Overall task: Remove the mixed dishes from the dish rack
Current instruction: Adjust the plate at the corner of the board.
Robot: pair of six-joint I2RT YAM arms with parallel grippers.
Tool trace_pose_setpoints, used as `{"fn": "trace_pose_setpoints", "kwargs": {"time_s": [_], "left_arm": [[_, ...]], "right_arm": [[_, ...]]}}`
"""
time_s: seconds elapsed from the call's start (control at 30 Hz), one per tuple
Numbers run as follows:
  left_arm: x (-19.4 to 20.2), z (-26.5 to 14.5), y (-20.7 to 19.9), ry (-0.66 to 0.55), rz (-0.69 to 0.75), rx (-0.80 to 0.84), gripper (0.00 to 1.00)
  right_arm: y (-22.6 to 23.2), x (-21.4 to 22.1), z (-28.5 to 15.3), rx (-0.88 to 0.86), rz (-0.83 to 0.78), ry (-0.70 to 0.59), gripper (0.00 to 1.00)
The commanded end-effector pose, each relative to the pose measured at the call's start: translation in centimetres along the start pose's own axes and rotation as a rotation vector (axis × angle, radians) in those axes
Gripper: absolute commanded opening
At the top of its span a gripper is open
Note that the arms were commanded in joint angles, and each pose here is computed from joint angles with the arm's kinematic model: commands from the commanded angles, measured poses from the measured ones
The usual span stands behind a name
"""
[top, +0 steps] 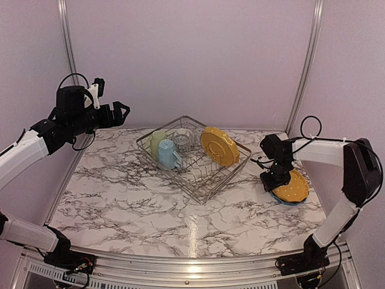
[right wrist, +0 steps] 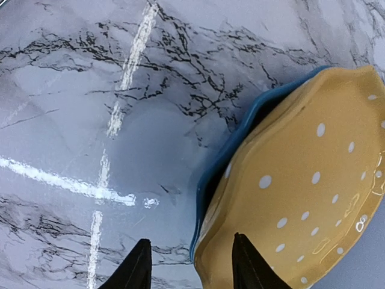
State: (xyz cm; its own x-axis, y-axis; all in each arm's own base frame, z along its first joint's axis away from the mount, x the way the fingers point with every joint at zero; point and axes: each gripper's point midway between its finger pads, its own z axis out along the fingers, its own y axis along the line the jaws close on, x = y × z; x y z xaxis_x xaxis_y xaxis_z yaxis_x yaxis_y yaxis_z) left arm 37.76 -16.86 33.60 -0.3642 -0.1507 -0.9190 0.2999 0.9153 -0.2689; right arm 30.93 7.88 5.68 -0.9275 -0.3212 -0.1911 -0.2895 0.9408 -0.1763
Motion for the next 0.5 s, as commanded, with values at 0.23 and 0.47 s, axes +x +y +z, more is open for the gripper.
{"fn": "trace_pose_setpoints", "kwargs": {"time_s": [0.23, 0.47], "left_arm": [[-0.29, -0.18, -0.35, 0.000, -0.001, 0.017, 0.99], [-0.24, -0.12, -0.21, -0.002, -0.001, 0.010, 0.99]], "right_arm": [[-1.48, 0.13, 0.75, 0.061, -0.005, 0.053, 0.17], [-1.81, -0.74, -0.07, 0.071, 0.014, 0.028, 0.03]]}}
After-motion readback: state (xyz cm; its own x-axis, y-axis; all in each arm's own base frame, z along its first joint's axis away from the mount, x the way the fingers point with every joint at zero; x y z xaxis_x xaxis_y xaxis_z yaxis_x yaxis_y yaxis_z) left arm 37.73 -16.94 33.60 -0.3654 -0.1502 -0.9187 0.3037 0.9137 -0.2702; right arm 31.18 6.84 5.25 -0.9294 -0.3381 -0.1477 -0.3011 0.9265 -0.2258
